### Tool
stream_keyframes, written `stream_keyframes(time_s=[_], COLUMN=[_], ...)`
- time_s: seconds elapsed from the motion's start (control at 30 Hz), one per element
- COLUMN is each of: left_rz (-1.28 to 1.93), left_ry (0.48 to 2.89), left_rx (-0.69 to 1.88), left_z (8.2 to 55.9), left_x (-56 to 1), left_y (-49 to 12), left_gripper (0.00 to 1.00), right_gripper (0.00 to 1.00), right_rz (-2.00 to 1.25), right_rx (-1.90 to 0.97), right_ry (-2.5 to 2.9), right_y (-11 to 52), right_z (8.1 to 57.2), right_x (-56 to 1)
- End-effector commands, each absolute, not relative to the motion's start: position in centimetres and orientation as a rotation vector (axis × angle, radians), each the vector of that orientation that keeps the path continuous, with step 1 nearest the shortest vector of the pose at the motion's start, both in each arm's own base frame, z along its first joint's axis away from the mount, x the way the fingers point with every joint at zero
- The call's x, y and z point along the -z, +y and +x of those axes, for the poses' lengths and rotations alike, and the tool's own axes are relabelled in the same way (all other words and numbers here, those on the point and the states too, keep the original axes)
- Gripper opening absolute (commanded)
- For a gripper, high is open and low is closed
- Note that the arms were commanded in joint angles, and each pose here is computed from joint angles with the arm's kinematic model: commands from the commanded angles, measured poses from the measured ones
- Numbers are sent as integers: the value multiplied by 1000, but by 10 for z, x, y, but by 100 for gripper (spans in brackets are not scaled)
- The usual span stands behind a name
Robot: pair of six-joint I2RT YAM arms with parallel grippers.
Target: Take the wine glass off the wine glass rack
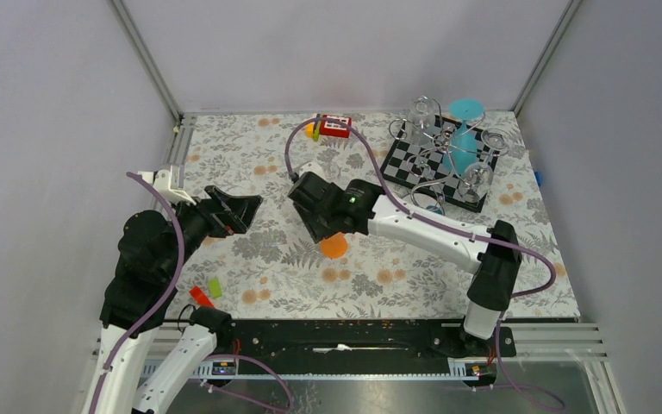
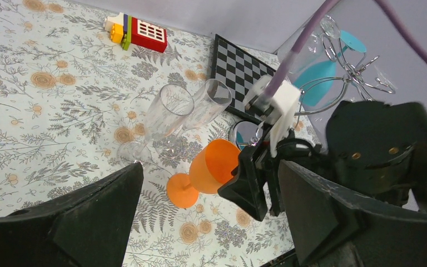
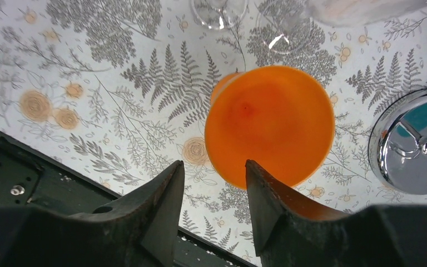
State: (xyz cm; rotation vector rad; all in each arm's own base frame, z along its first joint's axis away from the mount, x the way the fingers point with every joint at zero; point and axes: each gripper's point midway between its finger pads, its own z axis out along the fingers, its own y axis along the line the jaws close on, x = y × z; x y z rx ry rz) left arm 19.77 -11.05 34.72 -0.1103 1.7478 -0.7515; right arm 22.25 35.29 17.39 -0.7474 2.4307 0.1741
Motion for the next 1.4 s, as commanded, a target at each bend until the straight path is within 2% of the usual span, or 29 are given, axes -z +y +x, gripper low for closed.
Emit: stream_keyframes(time_s=[0.0,0.3,0.4,0.5,0.6,0.77,0.83,1.0,1.17,1.37], left_rz=[-82,-78,-96,-129,-149,-145,-132,-124,-123,-125], left_ry=[1689,1686,1680,1667,1655,1646,1647,1650,1644,1648], left_rx=[773,754,720,674,651,666,683,714,704,687], left_z=[192,191,193,195,196,197,198,200,198,198], left_x=[-367,-364,-362,-361,-362,-363,-363,-363,-363,-360], left_y=[-111,-109,-103,-94,-89,-91,-95,-101,-99,-96], left_gripper=[99,99,99,99,99,99,99,99,99,99], right_gripper=[53,57,59,68,76,88,93,98,96,82], right_rz=[-643,-519,-516,-445,-354,-179,-150,-68,75,303], right_rx=[-290,-481,-726,-828,-819,-626,-586,-621,-636,-526], right_ry=[2346,2187,2083,1934,1823,1735,1739,1823,1740,1764], right_y=[355,335,328,299,259,190,177,169,140,79], right_z=[236,246,230,218,214,226,235,263,274,283], right_x=[-228,-311,-357,-399,-430,-448,-448,-440,-458,-450])
